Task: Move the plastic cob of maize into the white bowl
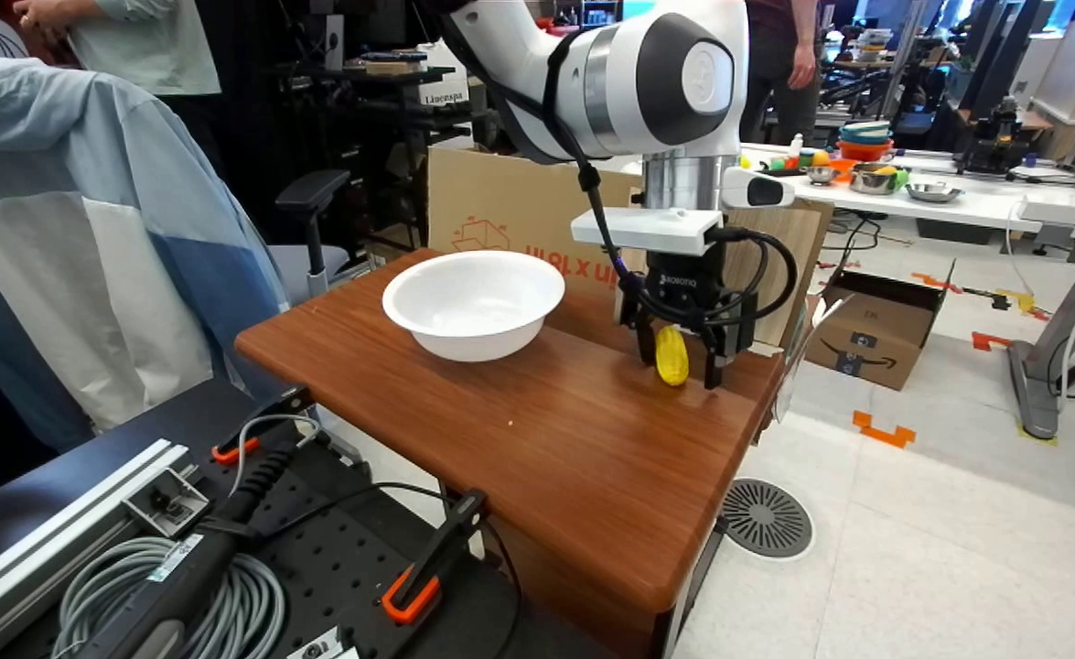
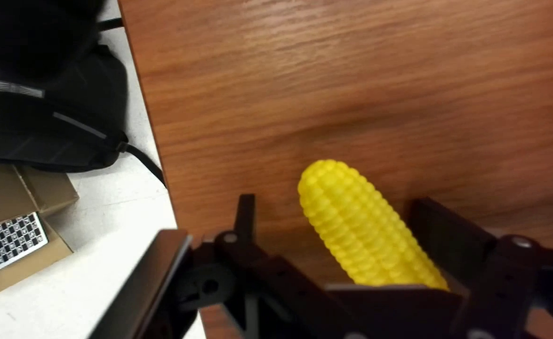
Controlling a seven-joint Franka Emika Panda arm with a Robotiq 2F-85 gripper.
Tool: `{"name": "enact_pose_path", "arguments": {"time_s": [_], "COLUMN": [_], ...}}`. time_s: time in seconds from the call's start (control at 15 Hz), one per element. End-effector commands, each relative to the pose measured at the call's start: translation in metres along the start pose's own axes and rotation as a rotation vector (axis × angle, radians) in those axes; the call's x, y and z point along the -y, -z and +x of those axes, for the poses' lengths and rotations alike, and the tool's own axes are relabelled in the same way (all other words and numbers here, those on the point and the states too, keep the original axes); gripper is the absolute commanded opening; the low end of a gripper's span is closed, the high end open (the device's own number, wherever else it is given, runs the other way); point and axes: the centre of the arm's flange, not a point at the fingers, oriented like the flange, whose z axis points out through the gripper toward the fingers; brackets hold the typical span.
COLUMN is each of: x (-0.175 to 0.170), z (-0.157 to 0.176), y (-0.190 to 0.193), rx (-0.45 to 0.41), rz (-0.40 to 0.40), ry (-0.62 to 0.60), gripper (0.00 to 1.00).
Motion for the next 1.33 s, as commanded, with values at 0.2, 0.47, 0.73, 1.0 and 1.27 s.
{"name": "enact_pose_path", "arguments": {"time_s": [0.2, 0.47, 0.73, 1.0, 1.27], "x": [-0.008, -0.022, -0.023, 0.026, 0.093], "z": [-0.002, -0.032, -0.075, -0.112, -0.116], "y": [0.041, 0.123, 0.203, 0.254, 0.253], "rx": [-0.027, -0.147, -0.261, -0.314, -0.218], "rz": [-0.025, 0.025, 0.063, 0.164, 0.171], "ry": [0.015, 0.018, 0.050, 0.248, 0.371], "gripper": [0.28, 0.09, 0.09, 0.09, 0.09]}}
